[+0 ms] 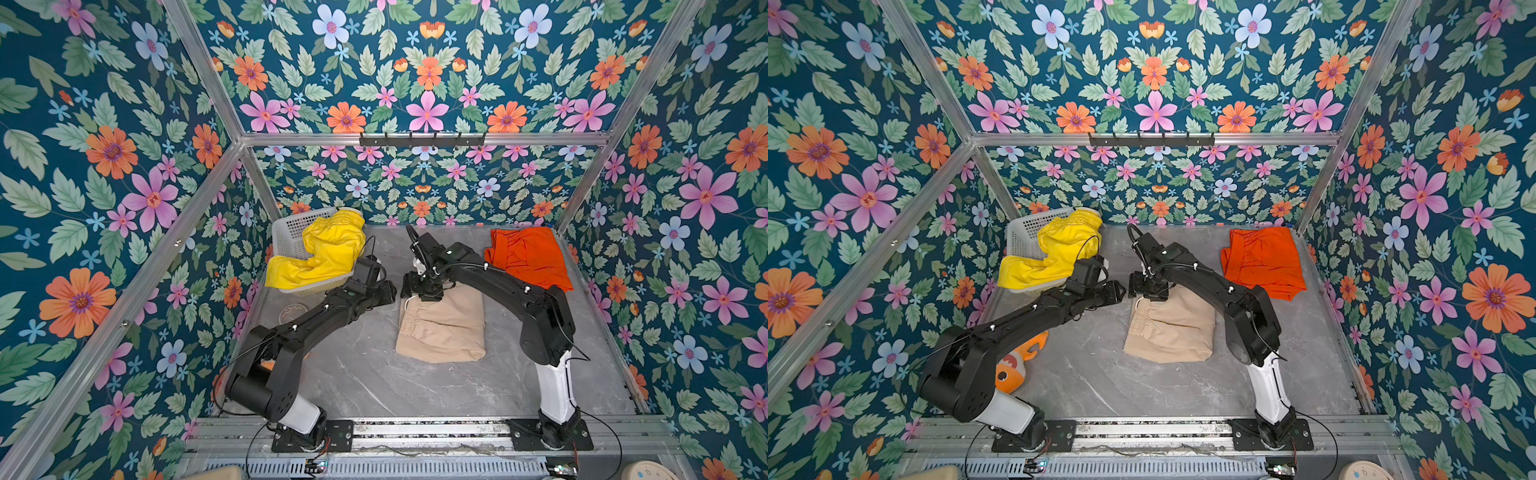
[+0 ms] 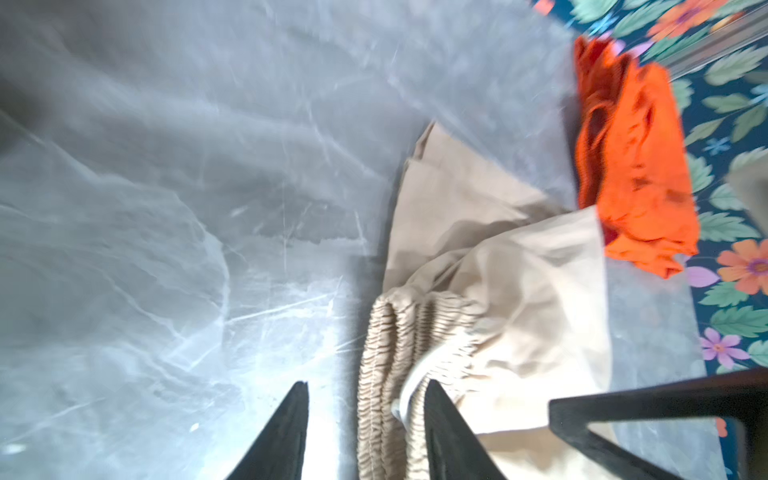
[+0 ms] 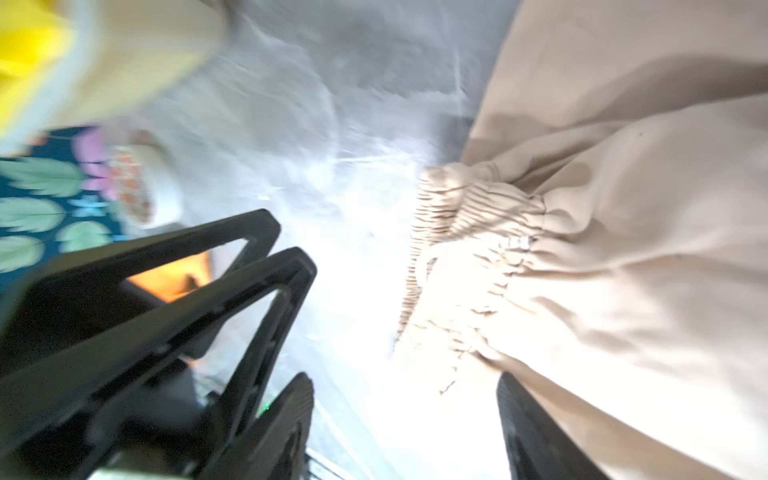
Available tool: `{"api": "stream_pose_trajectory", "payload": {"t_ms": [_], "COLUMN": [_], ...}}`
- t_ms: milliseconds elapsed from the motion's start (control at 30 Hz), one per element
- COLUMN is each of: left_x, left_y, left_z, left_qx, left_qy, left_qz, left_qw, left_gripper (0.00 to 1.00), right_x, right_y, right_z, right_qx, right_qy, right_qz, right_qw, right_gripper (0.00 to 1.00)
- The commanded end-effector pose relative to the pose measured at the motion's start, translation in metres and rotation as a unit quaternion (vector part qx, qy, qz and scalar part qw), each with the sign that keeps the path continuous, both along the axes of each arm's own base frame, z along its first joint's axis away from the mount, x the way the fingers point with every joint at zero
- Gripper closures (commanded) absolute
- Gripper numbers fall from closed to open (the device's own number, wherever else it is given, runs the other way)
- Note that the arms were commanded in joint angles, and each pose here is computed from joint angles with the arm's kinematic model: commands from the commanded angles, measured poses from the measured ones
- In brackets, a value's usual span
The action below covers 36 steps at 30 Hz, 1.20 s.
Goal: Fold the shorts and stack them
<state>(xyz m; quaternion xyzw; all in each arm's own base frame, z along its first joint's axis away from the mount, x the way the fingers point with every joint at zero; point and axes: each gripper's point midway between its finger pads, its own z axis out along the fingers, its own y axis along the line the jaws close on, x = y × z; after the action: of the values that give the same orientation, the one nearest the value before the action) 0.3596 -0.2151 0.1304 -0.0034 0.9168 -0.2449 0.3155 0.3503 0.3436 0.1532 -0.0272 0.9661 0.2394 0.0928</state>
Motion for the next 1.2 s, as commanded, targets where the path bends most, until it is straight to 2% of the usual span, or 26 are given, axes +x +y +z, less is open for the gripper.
{"api": "stream_pose_trajectory", "payload": {"t_ms": [0,67,133,200,233,333,500,633,767,933,1033,1167], "left_x": [-0.007,-0.009,-0.013,-0.015,-0.016,-0.018,-0.023,-0.026,-0.027,-0.031,-0.035,-0.039], "left_y": [-0.007,-0.017,-0.031,-0.039,-0.041,-0.043,-0.038,-0.037,-0.042,-0.046,-0.052,-0.058], "left_z": [0.013,0.016,0.015,0.005,-0.001,-0.026,-0.069,-0.089,-0.099,-0.109,-0.111,-0.114], "left_qx": [-0.016,-0.041,-0.062,-0.059,-0.054,-0.039,-0.004,0.006,-0.005,-0.029,-0.051,-0.073], "left_qy": [-0.004,0.002,0.010,0.022,0.028,0.053,0.096,0.115,0.127,0.138,0.142,0.151], "left_qz": [-0.024,-0.039,-0.060,-0.069,-0.070,-0.069,-0.064,-0.065,-0.068,-0.065,-0.069,-0.072], "left_qw": [1.000,0.998,0.996,0.996,0.996,0.995,0.993,0.991,0.990,0.988,0.986,0.983], "left_gripper": [0.53,0.51,0.43,0.37,0.36,0.35,0.36,0.33,0.29,0.28,0.27,0.26], "right_x": [0.006,0.004,0.000,-0.005,-0.009,-0.020,-0.029,-0.033,-0.035,-0.033,-0.034,-0.037], "right_y": [-0.017,-0.039,-0.065,-0.096,-0.108,-0.150,-0.201,-0.215,-0.216,-0.211,-0.207,-0.204], "right_z": [0.028,0.035,0.035,0.032,0.028,0.008,-0.020,-0.042,-0.067,-0.091,-0.096,-0.109], "right_qx": [0.024,0.033,0.045,0.063,0.072,0.094,0.167,0.187,0.180,0.189,0.201,0.208], "right_qy": [-0.032,-0.037,-0.040,-0.040,-0.032,-0.015,0.000,0.016,0.041,0.069,0.080,0.099], "right_qz": [-0.028,-0.049,-0.070,-0.100,-0.113,-0.154,-0.206,-0.209,-0.198,-0.194,-0.195,-0.195], "right_qw": [0.999,0.998,0.996,0.992,0.991,0.983,0.964,0.960,0.963,0.960,0.957,0.953], "right_gripper": [0.28,0.28,0.27,0.25,0.20,0.19,0.18,0.19,0.19,0.21,0.23,0.31]}}
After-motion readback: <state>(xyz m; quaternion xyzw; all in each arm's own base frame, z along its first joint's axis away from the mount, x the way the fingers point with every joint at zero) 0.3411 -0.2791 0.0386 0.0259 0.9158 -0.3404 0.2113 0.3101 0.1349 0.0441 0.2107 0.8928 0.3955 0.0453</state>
